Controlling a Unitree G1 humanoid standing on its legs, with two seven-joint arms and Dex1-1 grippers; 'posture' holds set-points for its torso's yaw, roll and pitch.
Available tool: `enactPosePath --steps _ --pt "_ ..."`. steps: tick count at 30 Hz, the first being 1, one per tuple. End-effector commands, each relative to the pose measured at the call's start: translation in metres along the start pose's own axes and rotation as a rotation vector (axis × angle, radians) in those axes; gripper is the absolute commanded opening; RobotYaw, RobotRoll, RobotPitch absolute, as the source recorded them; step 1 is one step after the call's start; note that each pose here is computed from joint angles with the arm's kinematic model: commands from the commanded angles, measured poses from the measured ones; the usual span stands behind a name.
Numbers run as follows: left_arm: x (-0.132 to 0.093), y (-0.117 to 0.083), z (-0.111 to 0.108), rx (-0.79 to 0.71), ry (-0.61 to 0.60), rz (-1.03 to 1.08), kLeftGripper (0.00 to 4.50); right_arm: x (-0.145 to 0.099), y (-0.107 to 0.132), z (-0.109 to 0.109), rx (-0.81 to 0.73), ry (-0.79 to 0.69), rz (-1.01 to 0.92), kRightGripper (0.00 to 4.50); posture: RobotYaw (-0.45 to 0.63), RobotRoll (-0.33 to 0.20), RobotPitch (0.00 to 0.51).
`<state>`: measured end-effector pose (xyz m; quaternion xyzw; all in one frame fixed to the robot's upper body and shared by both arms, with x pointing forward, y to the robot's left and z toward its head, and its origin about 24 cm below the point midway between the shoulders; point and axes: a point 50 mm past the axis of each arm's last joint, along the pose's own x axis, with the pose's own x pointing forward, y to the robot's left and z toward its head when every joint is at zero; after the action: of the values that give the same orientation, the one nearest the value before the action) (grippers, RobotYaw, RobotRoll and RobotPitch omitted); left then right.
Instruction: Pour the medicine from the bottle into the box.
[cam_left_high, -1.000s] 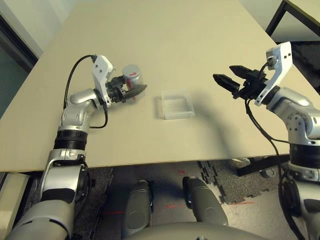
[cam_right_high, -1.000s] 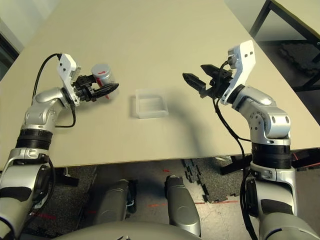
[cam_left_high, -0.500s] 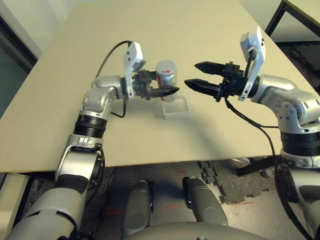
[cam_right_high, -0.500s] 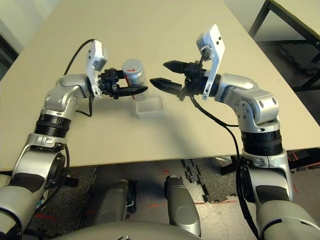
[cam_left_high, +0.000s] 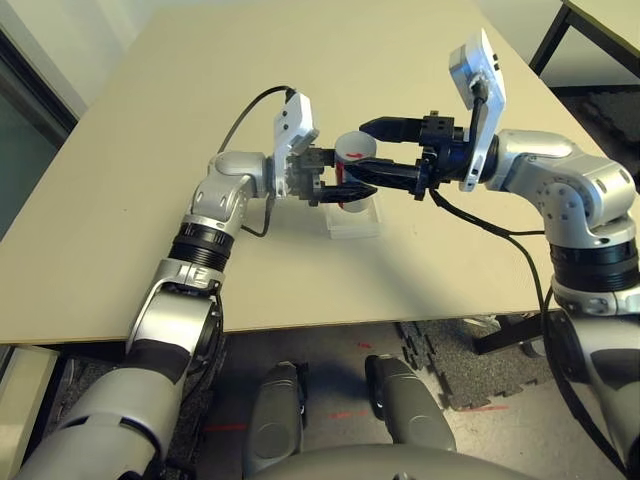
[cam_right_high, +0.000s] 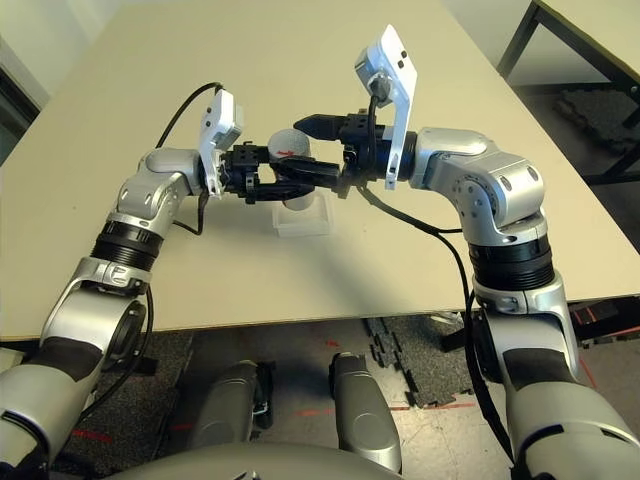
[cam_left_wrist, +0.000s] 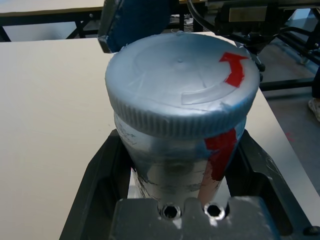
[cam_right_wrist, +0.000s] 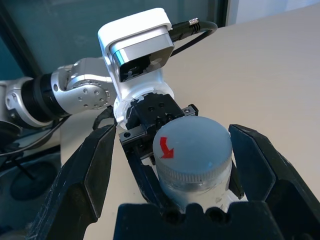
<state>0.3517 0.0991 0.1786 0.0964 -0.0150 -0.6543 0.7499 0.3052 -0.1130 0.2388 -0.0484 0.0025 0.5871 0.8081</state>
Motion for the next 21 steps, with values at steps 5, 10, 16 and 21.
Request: enactPosePath --steps 5,10,16,21 --pt "0.0044 -0.0019 0.0033 0.014 0.000 -0.016 2.85 0.0045 -0.0053 -0.0031 -0.060 0.018 -0.012 4.50 -0.16 0.000 0.107" --pt "0.0037 -0.0031 0.0047 0.015 -0.003 -0.014 2.85 0.0062 -0.0080 -0.0065 -0.068 0.024 -0.021 4.50 -0.15 0.000 0.107" --pt "0.0021 -0.0039 0.0055 0.014 0.000 -0.009 2.85 0.0072 -0.0084 -0.0068 -0.069 0.018 -0.018 3.15 -0.14 0.000 0.107" --pt "0.0002 -0.0043 0.0047 0.010 0.008 -0.009 2.85 0.0085 -0.0086 -0.0025 -0.082 -0.006 -0.002 2.70 -0.14 0.000 0.113"
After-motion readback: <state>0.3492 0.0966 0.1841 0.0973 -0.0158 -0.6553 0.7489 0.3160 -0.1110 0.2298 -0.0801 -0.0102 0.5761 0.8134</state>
